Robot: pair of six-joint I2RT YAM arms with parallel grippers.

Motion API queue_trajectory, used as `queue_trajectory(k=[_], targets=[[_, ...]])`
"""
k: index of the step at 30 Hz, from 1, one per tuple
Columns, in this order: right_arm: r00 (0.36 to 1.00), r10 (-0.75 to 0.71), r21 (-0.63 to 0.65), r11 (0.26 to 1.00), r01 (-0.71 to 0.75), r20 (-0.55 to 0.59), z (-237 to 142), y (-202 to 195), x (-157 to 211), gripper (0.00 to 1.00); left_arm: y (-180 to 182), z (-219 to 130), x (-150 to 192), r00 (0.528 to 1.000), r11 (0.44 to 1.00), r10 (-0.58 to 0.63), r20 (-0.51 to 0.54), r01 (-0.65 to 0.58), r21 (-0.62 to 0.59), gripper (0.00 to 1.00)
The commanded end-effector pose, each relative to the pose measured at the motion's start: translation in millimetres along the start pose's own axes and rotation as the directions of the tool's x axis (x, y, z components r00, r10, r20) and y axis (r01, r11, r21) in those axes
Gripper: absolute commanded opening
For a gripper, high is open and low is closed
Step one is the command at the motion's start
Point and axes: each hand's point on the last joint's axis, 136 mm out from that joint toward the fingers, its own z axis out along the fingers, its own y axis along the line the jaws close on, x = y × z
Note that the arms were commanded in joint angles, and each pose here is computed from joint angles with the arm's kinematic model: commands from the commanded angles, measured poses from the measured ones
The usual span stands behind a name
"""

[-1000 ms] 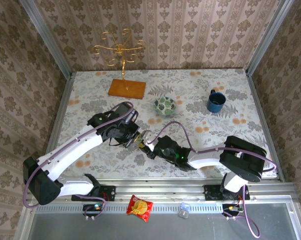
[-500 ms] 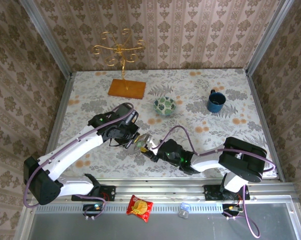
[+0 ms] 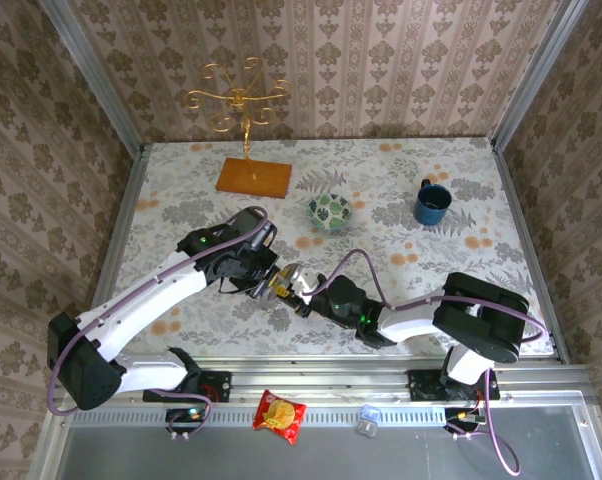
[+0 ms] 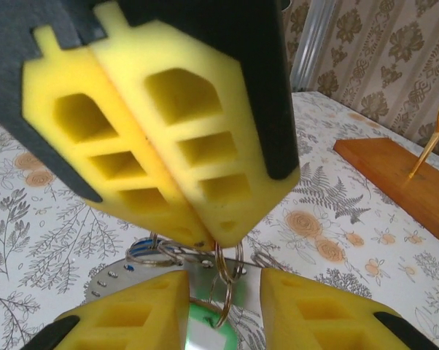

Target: Put the keys on the keyring

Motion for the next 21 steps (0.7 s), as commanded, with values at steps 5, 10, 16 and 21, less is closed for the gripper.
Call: queue_trajectory(k=[5,10,16,21], targets=[[0.997,-0.011,0.045,0.999,0.007,0.076,8.8,-6.2,-21.8,0.19,6.5,-3.7,0.9,0.996,0.996,-0.087,-0.01,0.087,-0.009,0.0],[0.997,-0.021,0.049,0.999,0.017,0.071,10.3,-5.9,-20.5,0.04,6.4,-3.5,1.1,0.996,0.996,-0.091,-0.011,0.091,-0.007,0.0],[0.998,-0.056,0.059,0.997,0.054,0.039,5.4,-8.9,-17.1,0.0,-15.2,-11.5,-27.1,0.987,0.983,0.052,0.15,-0.077,0.168,0.41],[0.996,-0.078,0.007,0.997,0.078,-0.04,1.3,-6.5,-10.2,0.0,-45.9,-52.2,-69.0,0.783,0.83,0.401,0.475,-0.53,0.173,0.61]])
